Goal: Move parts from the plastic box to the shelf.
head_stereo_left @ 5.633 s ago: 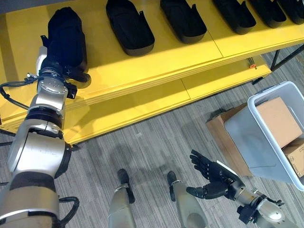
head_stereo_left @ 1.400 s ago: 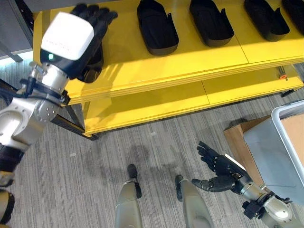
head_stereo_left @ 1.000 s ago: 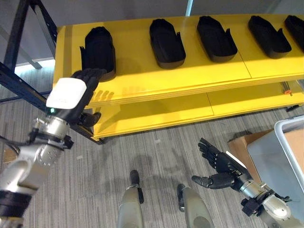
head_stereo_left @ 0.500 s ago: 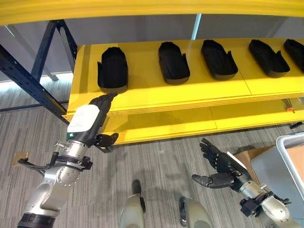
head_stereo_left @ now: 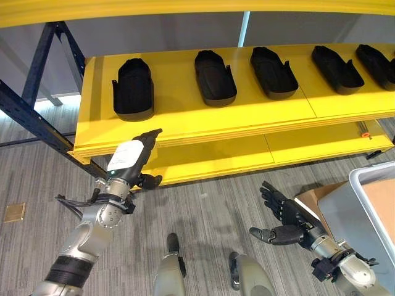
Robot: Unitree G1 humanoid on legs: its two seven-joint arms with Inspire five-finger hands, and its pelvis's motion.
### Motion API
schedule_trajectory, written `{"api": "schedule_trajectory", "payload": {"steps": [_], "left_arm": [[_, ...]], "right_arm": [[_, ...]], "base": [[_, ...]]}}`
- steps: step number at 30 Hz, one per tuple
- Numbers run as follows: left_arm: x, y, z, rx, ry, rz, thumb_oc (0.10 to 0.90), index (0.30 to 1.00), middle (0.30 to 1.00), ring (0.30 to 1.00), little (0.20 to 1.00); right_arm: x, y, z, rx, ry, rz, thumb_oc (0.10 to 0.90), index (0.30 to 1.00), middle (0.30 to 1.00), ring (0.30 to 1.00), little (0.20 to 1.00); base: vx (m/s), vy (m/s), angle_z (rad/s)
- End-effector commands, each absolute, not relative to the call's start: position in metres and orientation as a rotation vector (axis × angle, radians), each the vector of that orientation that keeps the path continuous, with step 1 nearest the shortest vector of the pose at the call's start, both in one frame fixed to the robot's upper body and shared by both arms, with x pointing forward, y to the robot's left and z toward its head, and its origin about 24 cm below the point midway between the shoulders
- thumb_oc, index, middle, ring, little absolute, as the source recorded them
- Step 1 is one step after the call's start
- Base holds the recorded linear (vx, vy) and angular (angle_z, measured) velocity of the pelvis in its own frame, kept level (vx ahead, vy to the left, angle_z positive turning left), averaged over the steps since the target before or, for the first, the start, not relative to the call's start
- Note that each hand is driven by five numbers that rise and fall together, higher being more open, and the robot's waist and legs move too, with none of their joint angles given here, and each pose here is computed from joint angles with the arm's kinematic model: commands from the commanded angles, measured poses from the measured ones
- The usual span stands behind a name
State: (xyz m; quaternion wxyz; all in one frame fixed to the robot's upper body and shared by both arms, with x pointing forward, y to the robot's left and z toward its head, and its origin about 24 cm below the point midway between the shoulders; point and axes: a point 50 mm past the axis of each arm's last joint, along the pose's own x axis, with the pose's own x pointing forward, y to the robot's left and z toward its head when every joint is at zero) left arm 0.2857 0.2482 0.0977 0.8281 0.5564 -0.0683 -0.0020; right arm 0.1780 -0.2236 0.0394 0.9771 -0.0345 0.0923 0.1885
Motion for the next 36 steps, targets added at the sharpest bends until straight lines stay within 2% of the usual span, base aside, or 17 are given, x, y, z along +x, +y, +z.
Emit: {"api": "schedule_trajectory", "payload": {"steps": [1, 13, 22, 36], "left_arm": [[0.305, 0.238, 0.137, 1.195, -0.329, 0.085, 0.9, 1.0, 1.0, 1.0, 1.0], [0.312, 0.259, 0.132, 1.275, -0.244, 0.144, 0.9, 1.0, 1.0, 1.0, 1.0], [0.308, 0.276, 0.165, 1.377, -0.312, 0.222, 0.9, 1.0, 1.0, 1.0, 1.0], [0.286, 0.276, 0.211, 1.498, -0.482, 0.245, 0.9, 1.0, 1.0, 1.0, 1.0]], "right_arm": [[0.191, -0.216, 0.074, -0.067, -0.011, 0.423, 0.9, 1.0, 1.0, 1.0, 1.0], [0.189, -0.217, 0.075, -0.07, -0.007, 0.432, 0.9, 1.0, 1.0, 1.0, 1.0], [0.188, -0.22, 0.072, -0.07, 0.007, 0.426, 0.9, 1.0, 1.0, 1.0, 1.0], [0.186, -0.226, 0.069, -0.087, 0.024, 0.405, 0.9, 1.0, 1.0, 1.0, 1.0]], "base": [[0.0, 0.0, 0.0], [0.0, 0.004, -0.04], [0.0, 0.0, 0.0], [0.0, 0.0, 0.0]]}}
